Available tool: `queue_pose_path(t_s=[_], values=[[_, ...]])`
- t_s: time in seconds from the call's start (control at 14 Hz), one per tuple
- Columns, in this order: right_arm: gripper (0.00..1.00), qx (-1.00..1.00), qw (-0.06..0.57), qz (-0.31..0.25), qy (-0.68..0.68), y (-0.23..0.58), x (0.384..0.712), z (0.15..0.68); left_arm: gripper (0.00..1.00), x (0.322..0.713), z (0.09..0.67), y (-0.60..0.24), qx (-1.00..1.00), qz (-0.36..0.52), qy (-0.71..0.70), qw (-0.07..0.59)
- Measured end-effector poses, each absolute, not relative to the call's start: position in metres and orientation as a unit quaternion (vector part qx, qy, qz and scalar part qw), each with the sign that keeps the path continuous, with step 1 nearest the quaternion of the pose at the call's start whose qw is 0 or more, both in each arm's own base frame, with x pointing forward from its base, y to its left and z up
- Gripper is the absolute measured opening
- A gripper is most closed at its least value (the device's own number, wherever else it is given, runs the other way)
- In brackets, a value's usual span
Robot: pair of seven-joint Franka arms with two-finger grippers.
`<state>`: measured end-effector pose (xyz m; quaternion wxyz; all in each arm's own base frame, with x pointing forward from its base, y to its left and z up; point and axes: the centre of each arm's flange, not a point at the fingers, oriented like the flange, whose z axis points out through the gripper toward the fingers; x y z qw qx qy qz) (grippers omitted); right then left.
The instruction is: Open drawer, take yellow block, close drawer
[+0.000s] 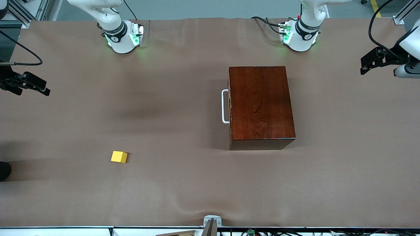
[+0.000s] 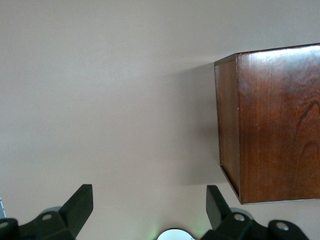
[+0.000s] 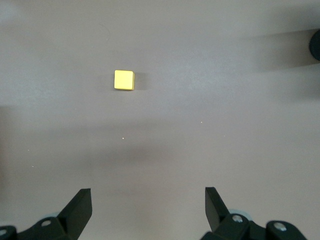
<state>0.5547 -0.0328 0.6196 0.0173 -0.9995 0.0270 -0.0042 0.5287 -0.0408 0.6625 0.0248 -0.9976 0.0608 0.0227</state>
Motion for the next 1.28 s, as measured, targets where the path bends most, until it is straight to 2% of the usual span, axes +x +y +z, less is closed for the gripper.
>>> queue_pose_path(t_s=[1.28], values=[[1.0, -0.999, 0.014, 0.005, 0.031, -0.039, 0.552, 0.621, 1.0, 0.551, 0.627, -0.032, -0.997, 0.042, 0.054, 0.022]])
